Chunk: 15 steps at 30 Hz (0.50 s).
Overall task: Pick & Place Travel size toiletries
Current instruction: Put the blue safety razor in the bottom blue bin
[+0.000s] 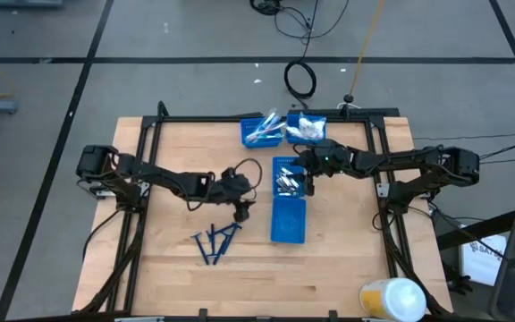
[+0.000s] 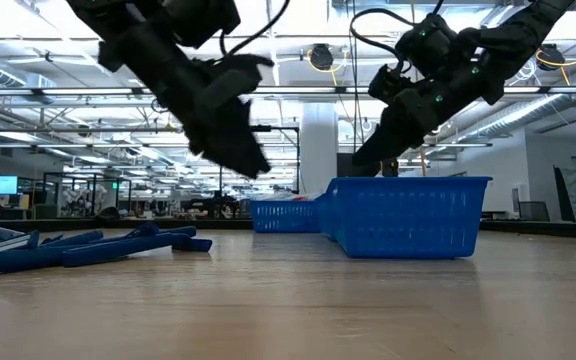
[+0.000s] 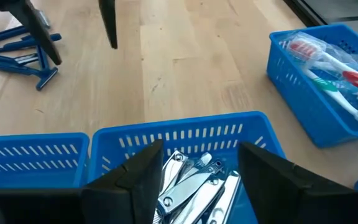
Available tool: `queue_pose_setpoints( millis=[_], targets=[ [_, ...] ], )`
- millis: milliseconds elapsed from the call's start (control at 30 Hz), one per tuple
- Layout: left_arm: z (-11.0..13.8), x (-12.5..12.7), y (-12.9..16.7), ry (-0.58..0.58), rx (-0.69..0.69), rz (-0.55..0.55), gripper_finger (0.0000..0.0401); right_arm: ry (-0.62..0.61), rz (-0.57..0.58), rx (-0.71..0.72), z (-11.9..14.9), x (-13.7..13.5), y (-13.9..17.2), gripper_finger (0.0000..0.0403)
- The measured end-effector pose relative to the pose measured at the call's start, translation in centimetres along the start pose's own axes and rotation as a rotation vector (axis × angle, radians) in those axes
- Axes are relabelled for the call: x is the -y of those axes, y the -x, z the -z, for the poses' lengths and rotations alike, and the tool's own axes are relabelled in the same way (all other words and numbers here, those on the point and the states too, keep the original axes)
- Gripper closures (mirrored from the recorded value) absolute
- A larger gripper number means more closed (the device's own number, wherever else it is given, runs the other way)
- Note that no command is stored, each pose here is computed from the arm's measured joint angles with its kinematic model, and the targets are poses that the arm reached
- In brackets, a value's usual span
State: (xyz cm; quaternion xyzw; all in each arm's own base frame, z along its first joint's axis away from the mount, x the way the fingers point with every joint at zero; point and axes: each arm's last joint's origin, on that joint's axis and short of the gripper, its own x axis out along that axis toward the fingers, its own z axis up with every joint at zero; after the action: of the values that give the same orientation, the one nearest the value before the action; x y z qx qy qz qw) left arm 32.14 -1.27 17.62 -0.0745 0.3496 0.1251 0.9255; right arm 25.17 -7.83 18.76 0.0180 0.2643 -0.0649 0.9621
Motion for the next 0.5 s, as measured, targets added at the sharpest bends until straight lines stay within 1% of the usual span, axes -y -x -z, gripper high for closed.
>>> queue_pose_setpoints(
  millis=[133,200,267,400,500],
  targets=[
    [1.7,0.8,0.4,-0.058,-0.146,0.012,0.0148,0.004,0.0,0.002,0.0,0.0,0.0,0.021],
    [2.3,1.2,0.6,-0.053,-0.197,0.024,0.0148,0.005,0.001,0.009,-0.1,0.0,0.0,0.021],
    [2.7,1.6,0.8,-0.02,-0.226,0.021,0.0148,0.014,0.001,0.008,-0.1,0.0,0.0,0.0208],
    [3.4,2.3,1.1,0.078,-0.266,0.011,0.0148,0.069,0.003,0.021,-0.2,0.0,0.0,0.0207],
    [4.2,2.9,1.6,0.192,-0.341,0.004,0.0148,0.102,0.008,0.059,-0.6,0.1,0.0,0.0208]
  ],
)
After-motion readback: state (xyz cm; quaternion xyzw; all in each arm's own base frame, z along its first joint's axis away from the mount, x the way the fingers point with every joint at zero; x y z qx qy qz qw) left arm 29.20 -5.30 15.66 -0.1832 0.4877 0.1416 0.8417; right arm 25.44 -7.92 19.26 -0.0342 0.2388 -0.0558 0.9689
